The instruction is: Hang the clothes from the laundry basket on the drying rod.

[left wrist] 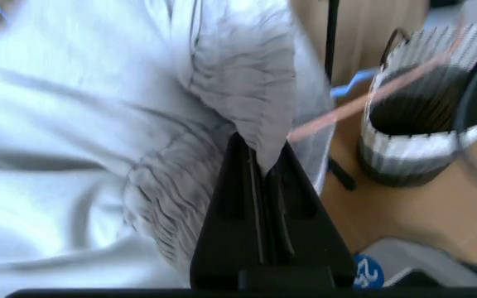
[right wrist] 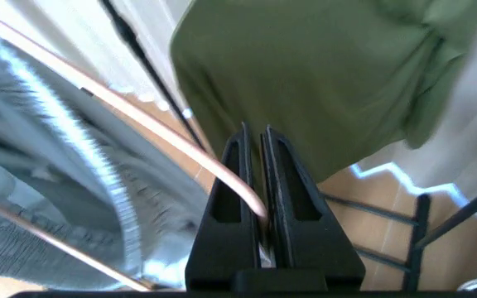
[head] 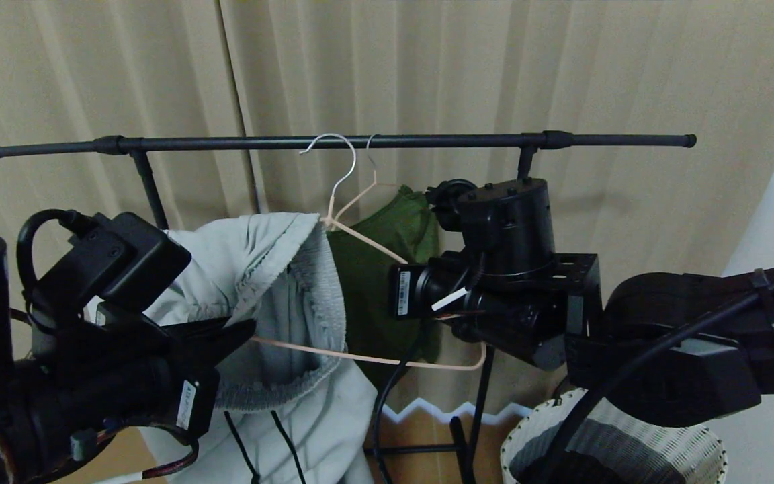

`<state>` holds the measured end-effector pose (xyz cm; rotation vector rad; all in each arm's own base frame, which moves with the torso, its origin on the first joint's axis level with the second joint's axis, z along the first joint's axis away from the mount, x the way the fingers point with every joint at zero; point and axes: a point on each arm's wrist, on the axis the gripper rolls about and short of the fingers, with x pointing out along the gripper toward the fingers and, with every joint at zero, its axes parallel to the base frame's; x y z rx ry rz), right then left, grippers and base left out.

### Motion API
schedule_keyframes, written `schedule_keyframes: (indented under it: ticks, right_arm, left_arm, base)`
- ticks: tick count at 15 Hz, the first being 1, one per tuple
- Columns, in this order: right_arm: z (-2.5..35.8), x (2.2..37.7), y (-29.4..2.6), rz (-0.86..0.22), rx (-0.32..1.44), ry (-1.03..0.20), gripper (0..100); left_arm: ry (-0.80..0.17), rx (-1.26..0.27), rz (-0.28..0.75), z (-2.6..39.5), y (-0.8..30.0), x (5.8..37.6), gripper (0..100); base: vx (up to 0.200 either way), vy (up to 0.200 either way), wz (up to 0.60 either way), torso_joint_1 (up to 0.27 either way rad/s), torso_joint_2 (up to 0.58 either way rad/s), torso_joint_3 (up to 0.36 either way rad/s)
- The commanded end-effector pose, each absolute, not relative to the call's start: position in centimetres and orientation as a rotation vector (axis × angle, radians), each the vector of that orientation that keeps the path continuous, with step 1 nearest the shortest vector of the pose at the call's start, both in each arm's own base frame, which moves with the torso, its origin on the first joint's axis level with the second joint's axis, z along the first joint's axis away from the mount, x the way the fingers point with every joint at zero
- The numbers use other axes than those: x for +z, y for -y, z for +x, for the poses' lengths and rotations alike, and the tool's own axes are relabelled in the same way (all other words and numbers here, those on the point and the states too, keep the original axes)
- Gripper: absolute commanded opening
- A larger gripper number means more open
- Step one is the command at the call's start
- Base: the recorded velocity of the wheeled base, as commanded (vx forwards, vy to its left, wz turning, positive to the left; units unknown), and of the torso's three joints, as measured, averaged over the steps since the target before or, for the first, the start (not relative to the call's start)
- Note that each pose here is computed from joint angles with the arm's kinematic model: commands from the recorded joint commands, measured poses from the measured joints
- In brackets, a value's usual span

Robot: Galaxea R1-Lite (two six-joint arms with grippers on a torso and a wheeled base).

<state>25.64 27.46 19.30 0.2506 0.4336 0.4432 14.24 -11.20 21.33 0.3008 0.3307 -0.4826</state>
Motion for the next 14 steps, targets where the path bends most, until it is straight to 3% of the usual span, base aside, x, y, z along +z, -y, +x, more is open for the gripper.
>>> schedule_keyframes:
  ticks: [1,6,10,14]
  right_arm:
    - [25.3,19.8,-27.2,0.244,0.437,-0.415,0]
    - [23.8,19.7,-26.6,0.174,0.465,-0.367,0]
    - [23.3,17.5,-25.3,0.064,0.515,-0.179,0]
    - [23.1,17.4,-25.0,0.043,0.523,-0.135,0]
  left_arm:
    - [-0.353,-0.476,0.310,14.2,11.0,20.7,0]
    - [-0.374,-0.509,0.271,14.2,11.1,20.4,0]
    - [-0.371,-0.516,0.266,14.6,11.4,20.1,0]
    - [-0.353,-0.523,0.267,15.5,12.3,19.4,0]
  base:
    - [0.000,0.000,0.00,0.000,0.00,0.000]
    - [0.000,0.000,0.00,0.000,0.00,0.000]
    - [0.000,0.000,0.00,0.000,0.00,0.000]
    - [0.000,0.000,0.00,0.000,0.00,0.000]
